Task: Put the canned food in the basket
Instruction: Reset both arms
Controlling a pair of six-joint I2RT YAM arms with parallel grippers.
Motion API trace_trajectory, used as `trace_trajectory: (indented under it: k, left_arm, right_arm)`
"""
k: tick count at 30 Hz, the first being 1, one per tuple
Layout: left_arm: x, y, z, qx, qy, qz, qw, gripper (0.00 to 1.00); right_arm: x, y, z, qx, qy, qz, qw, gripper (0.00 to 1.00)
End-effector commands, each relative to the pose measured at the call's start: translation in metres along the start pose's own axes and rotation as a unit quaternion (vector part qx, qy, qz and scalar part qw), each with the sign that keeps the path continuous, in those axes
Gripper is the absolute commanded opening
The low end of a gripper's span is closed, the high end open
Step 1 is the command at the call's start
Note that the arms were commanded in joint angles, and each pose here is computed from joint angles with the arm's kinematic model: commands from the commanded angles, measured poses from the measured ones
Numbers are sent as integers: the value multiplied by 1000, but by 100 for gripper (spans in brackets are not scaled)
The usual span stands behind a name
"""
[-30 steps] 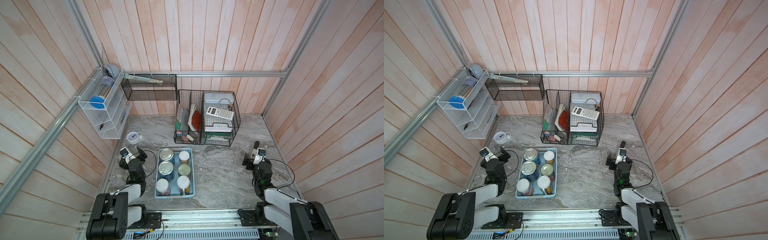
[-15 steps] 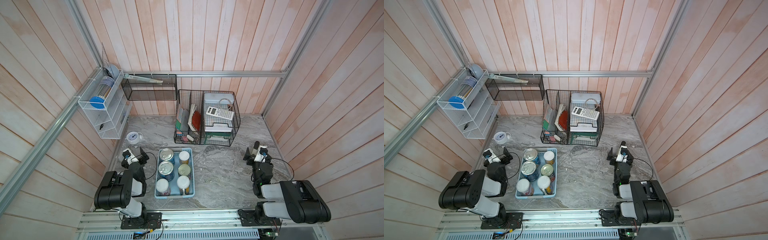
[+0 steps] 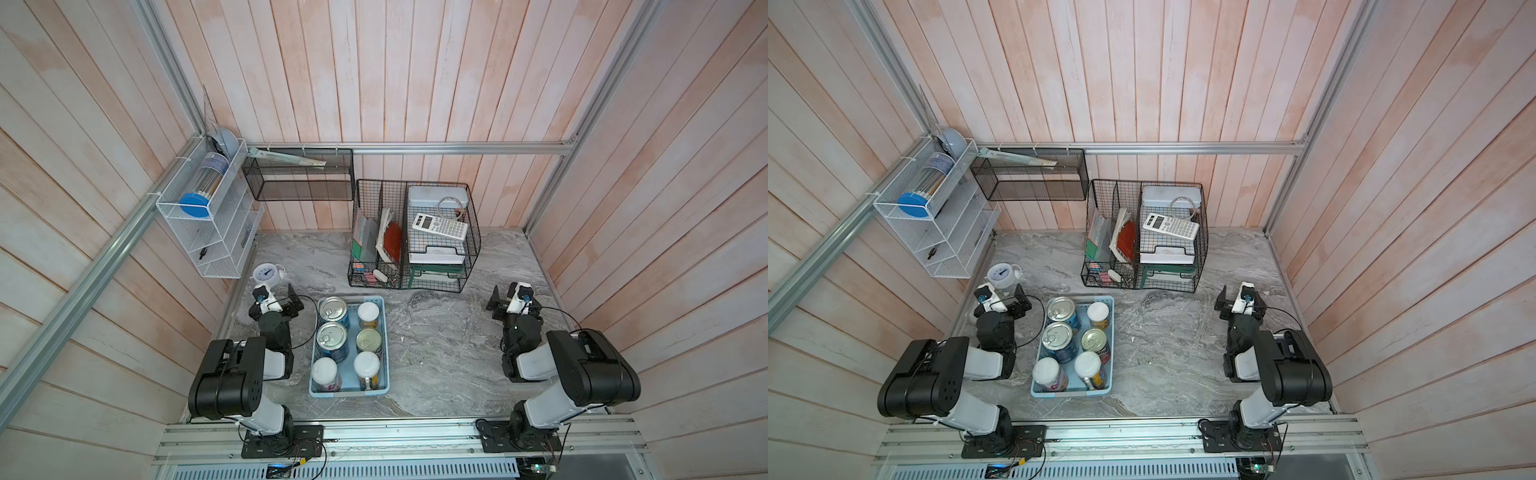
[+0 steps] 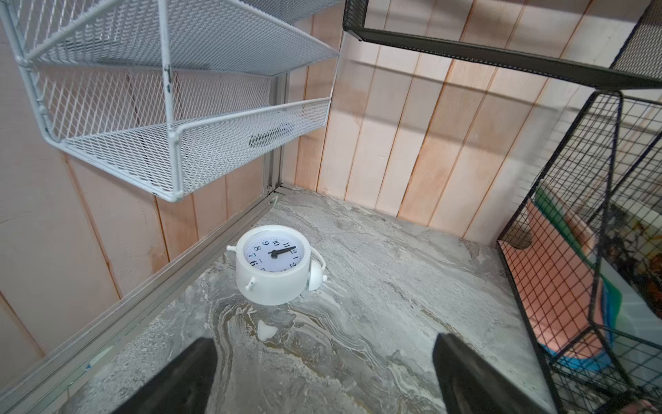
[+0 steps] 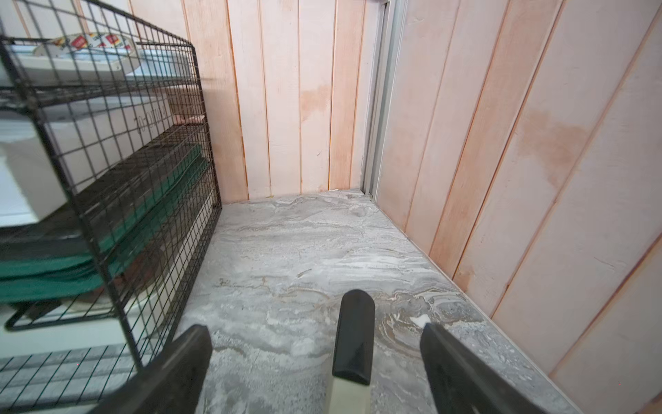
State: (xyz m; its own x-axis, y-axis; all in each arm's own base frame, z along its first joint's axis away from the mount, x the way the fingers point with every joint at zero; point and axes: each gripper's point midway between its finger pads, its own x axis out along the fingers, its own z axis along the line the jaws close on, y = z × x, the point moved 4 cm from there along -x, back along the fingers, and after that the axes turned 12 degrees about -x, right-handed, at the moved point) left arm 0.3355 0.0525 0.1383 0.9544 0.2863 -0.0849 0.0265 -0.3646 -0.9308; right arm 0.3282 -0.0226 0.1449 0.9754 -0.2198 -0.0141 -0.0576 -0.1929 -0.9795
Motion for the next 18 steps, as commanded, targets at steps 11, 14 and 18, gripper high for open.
trace_trajectory:
  k: [11, 14, 18]
  left_arm:
    - [1, 4, -2, 23, 1, 9, 1000, 100]
    - [1, 3, -3, 22, 1, 8, 1000, 100]
    - [1, 4, -2, 23, 0, 9, 1000, 100]
  right_arm:
    - [3, 11, -4, 8, 6, 32, 999, 98]
    - [3, 11, -3, 8, 6, 31, 999, 98]
    - [3, 11, -4, 8, 6, 31, 999, 98]
